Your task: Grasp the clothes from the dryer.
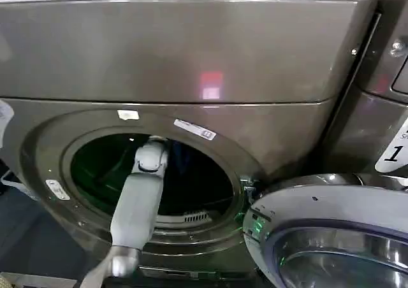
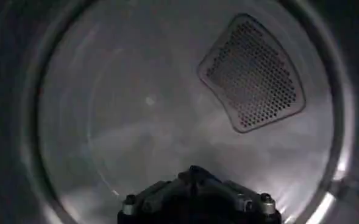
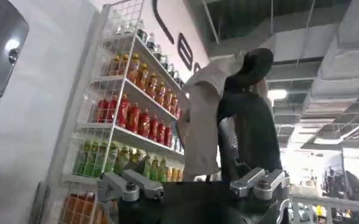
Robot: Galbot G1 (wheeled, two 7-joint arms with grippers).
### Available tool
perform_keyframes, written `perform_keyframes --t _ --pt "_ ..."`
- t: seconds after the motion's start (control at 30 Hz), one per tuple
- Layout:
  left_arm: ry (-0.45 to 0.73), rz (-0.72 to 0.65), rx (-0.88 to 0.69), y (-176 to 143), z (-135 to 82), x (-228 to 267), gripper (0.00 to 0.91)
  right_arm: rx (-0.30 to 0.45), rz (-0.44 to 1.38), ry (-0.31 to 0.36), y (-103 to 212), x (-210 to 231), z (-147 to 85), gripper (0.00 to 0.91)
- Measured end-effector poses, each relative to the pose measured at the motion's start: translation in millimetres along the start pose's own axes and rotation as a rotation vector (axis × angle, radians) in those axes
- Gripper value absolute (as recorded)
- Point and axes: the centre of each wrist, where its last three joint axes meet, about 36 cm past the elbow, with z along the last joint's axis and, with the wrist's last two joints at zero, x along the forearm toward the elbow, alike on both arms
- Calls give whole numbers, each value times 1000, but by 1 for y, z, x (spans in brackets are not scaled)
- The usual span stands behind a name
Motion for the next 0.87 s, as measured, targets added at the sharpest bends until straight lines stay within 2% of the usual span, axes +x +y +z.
perform_keyframes --t 0.5,0.87 --pt "6 -10 19 -1 -4 3 0 -25 23 -5 -1 -1 -8 907" --pt "2 -6 16 1 -8 3 0 -20 40 18 1 -1 -12 907"
